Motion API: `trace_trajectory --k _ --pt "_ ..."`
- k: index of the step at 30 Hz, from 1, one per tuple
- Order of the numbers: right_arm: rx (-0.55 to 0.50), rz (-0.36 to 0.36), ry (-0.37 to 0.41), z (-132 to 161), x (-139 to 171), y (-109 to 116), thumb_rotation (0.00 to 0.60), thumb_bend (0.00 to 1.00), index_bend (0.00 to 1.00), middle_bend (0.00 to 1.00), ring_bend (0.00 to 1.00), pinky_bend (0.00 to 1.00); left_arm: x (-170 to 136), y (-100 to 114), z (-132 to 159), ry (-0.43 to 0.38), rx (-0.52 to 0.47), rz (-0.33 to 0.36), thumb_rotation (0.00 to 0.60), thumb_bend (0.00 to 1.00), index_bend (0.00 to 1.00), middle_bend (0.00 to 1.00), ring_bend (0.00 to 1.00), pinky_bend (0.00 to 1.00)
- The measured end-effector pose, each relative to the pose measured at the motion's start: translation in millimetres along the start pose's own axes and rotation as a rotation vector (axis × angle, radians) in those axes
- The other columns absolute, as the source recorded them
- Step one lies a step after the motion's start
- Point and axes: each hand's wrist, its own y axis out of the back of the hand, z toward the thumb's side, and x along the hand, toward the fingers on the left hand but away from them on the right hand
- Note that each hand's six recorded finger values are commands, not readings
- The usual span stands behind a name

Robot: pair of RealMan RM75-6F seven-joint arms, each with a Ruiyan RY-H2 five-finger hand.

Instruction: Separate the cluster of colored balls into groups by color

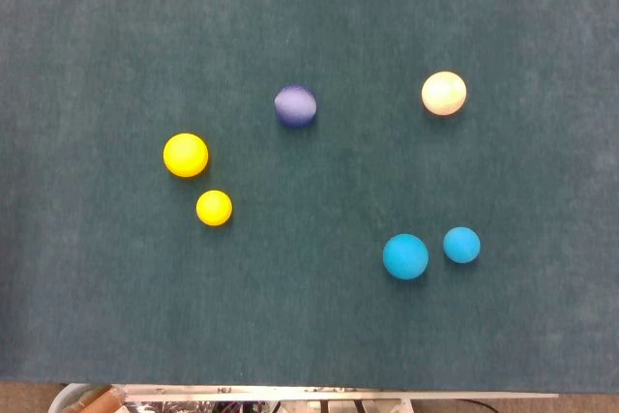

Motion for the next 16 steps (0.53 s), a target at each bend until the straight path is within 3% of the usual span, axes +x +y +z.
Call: trace_trajectory --k 7,16 --pt "-0.013 -0.011 -0.078 -27.4 36.9 -5.0 0.600 0.23 0.31 0.43 0.24 0.25 -11.4 -4.9 4.2 0.009 -0.011 0.010 0.600 0.29 0.27 0.14 0.05 0.08" --pt "-0.020 -0.013 -0.098 -37.9 54.6 -6.5 0.600 0.23 0.31 0.43 0.24 0.25 -14.9 -1.1 5.5 0.008 -0.014 0.030 0.600 0.30 0.27 0.14 0.05 0.08"
